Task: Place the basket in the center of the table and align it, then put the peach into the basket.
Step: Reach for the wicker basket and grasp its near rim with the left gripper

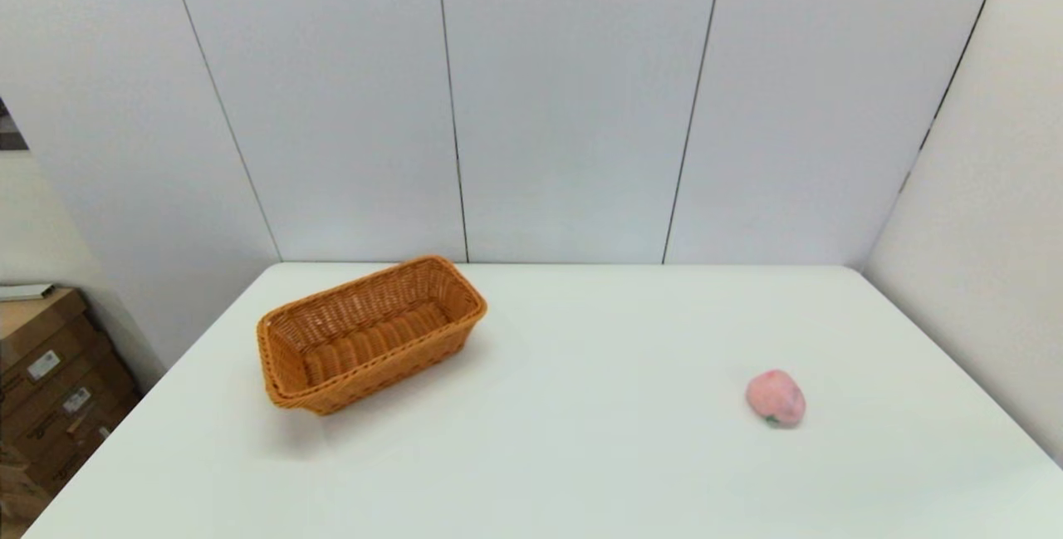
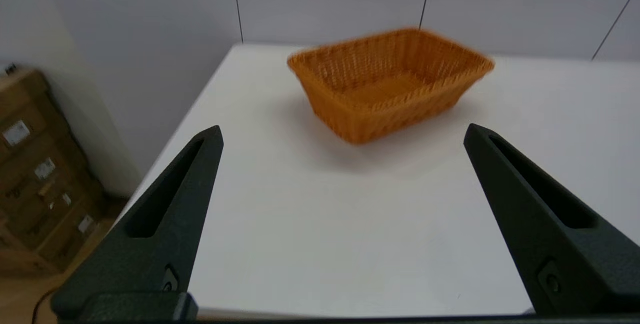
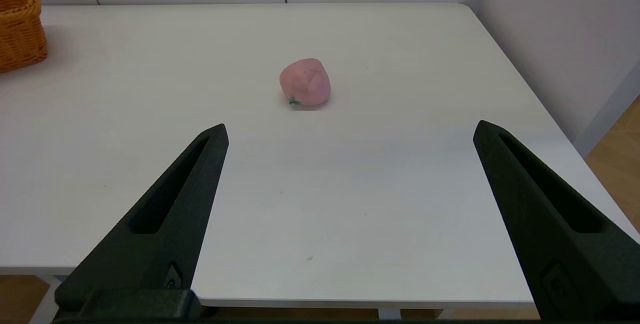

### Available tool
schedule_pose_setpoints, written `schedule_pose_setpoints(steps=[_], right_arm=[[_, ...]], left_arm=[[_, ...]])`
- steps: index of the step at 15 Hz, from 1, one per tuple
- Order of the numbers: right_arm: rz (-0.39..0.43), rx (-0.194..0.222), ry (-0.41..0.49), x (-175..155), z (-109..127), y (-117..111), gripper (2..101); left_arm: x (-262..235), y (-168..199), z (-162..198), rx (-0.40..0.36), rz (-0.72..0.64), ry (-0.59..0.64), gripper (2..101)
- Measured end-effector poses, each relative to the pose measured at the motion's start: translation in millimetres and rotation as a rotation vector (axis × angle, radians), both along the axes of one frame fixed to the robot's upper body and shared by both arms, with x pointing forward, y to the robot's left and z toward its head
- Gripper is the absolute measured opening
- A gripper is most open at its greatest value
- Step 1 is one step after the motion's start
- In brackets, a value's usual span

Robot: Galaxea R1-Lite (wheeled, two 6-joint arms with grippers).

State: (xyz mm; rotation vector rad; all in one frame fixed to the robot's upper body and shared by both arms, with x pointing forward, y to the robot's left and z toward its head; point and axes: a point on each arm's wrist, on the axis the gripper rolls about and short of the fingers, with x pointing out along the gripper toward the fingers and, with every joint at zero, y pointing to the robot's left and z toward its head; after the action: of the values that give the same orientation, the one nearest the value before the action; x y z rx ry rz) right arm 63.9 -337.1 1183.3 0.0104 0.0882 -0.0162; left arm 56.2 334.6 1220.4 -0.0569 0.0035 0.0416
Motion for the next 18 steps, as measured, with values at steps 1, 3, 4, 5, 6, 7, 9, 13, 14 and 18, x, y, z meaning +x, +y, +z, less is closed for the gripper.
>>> schedule_pose_setpoints(steps=[1, 3, 4, 5, 6, 7, 9, 13, 14, 18], right_arm=[[0.000, 0.000, 0.000, 0.0, 0.0, 0.0, 97.3], [0.000, -0.004, 0.000, -0.1, 0.1, 0.0, 97.3], [0.000, -0.004, 0.000, -0.1, 0.3, 0.0, 97.3], [-0.001, -0.003, 0.000, -0.1, 0.3, 0.0, 97.3], [-0.001, -0.004, 0.000, -0.2, 0.3, 0.0, 97.3], [-0.001, -0.005, 0.001, -0.2, 0.2, 0.0, 97.3], [-0.002, -0.004, 0.000, -0.2, 0.4, 0.0, 97.3], [-0.003, -0.002, 0.000, -0.2, 0.3, -0.1, 97.3], [-0.004, -0.003, 0.000, -0.2, 0.3, -0.1, 97.3], [-0.004, -0.002, 0.000, -0.2, 0.3, -0.1, 97.3]], left_arm=[[-0.1, 0.0, 19.6, -0.004, 0.003, -0.012, 97.9], [11.5, -0.1, 57.1, -0.037, 0.010, 0.018, 97.9], [25.6, -0.1, 76.4, -0.070, 0.013, 0.056, 97.9], [43.5, 0.0, 92.3, -0.109, 0.018, 0.102, 97.9], [65.3, 0.2, 105.2, -0.148, 0.026, 0.159, 97.9], [92.6, 0.4, 114.8, -0.186, 0.037, 0.231, 97.9], [149.5, 0.8, 122.7, -0.254, 0.064, 0.368, 97.9], [265.9, -0.1, 90.7, -0.360, 0.135, 0.652, 97.9], [291.4, -1.3, 73.3, -0.383, 0.156, 0.723, 97.9], [360.9, -5.7, 4.6, -0.483, 0.249, 0.923, 97.9]])
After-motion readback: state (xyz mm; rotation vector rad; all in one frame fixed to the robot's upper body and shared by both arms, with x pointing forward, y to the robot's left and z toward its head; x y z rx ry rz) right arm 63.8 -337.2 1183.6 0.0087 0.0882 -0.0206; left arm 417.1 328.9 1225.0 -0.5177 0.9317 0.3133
